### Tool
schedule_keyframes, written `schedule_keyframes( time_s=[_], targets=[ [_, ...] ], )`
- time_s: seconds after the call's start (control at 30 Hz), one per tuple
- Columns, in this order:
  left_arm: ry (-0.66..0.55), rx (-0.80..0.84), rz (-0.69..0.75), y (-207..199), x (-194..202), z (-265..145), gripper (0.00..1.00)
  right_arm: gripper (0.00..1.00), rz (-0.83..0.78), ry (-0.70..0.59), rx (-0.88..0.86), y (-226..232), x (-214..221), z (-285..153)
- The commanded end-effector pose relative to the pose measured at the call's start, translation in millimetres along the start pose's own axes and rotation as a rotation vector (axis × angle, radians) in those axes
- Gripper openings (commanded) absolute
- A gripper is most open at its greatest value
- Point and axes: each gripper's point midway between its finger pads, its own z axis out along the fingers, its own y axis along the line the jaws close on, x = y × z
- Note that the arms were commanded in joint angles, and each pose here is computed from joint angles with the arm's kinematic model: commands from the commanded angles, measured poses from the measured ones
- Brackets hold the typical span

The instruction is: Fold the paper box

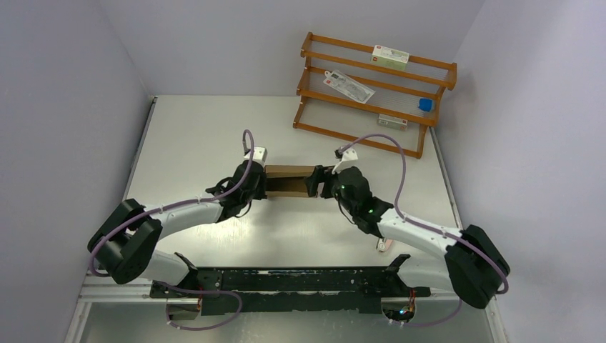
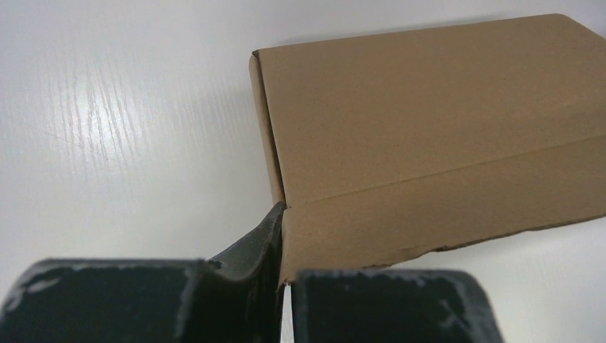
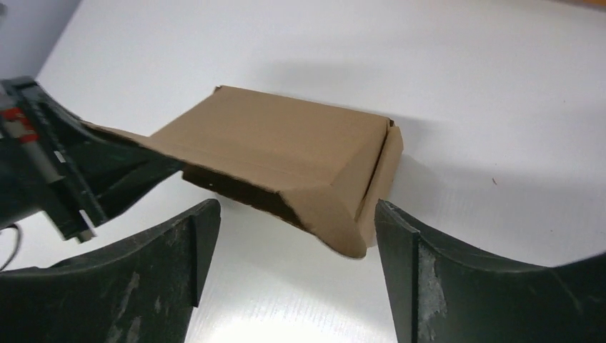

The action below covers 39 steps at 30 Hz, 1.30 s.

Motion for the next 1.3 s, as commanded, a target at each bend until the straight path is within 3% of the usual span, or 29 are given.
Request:
schedule_keyframes(
  time_s=[0.0,0.1,0.27,0.57,0.83,1.27],
  targets=[
    [0.003,-0.01,0.015,-1.9,0.9,2.1,0.1,0.88,0.05,-0.033,-0.026,5.9,-14.0,-19.1],
    [0.003,-0.007,0.02,-3.2,1.0,2.0,0.11,0.94,0.07,-0.073,-0.026,11.0,-37.1,-26.1],
    [0.0,0.005,0.022,-5.0,0.1,-1.1,0.15,0.94,0.076,-0.109,0.047,3.4,-61.3,-16.5],
    [-0.023,0.031,0.013,-6.5,-5.1,-11.5,0.24,0.91,0.047,-0.03,0.053,8.7,-66.2,15.7],
    [-0.046,0.047,-0.008,-8.9,-14.8,-21.0,0.41,0.93,-0.022,-0.047,0.057,8.9,-94.5,15.2],
    [-0.14,0.119,-0.098,-4.3,-51.6,-71.4,0.57,0.84,-0.138,0.044,0.05,15.1,-106.9,57.1]
  ],
)
